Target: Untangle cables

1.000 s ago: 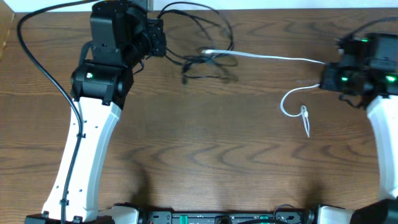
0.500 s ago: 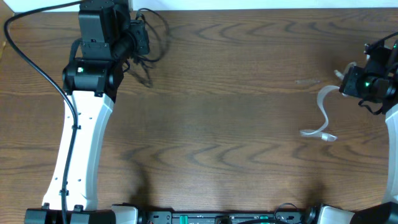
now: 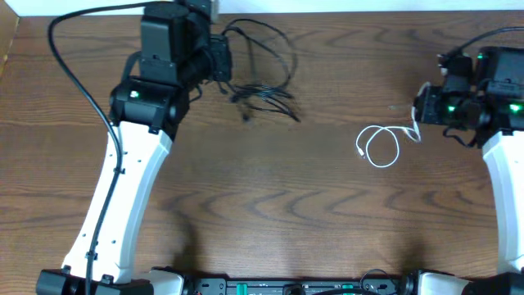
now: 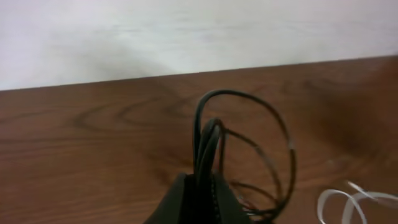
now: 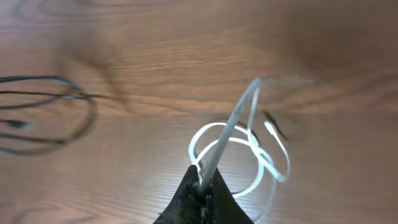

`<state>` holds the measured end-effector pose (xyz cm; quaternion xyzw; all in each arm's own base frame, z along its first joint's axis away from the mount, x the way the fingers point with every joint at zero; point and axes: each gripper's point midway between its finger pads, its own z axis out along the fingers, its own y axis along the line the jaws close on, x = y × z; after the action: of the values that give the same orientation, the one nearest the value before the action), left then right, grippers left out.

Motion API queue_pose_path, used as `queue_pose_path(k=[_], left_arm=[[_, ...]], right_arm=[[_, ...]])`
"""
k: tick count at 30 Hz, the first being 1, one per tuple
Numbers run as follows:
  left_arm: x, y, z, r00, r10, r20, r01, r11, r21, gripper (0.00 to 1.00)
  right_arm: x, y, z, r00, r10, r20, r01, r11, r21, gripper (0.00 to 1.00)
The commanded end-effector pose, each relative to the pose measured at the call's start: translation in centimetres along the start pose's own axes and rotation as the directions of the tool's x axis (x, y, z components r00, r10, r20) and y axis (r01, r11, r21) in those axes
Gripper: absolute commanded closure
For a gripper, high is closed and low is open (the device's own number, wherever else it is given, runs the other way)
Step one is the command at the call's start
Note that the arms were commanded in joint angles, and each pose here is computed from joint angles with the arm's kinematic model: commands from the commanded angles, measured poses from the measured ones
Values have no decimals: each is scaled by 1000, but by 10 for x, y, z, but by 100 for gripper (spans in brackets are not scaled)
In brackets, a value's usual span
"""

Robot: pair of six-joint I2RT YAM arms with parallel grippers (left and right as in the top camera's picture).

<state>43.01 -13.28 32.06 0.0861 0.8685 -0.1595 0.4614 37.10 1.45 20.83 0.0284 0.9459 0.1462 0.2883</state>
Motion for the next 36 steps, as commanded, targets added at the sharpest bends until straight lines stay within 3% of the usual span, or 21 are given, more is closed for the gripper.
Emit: queue_pose_path(k=[1,9,18,26,33,36], left_arm=[[-4,-8,-3,1000,6,13,-7,1000,22,92],[12,-6,-3,999,-3,-53,4,1000,14,92],[20,-5,-1,997,9,-77,-8,1000,11,92],[27,-3,1,995,24,-98,-23,1000,10,92],[27,-4,1,995,27,-98,-26,1000,12,92],[28,-4,1,995,26,-101,-25,1000,11,92]], right_arm=[[-2,14,-2,1000,-9,12,9,999,-32,99],[-28,11,-20,993,73,92,-75,997,9,99],[-78,-4,-94,966,48,255,-102,974,202,99],[-92,-41,-162,930,92,356,-214,923,319,99],[-79,-109,-222,863,210,459,-422,799,429,99],[-50,-154,-256,777,321,541,-606,615,505,99]])
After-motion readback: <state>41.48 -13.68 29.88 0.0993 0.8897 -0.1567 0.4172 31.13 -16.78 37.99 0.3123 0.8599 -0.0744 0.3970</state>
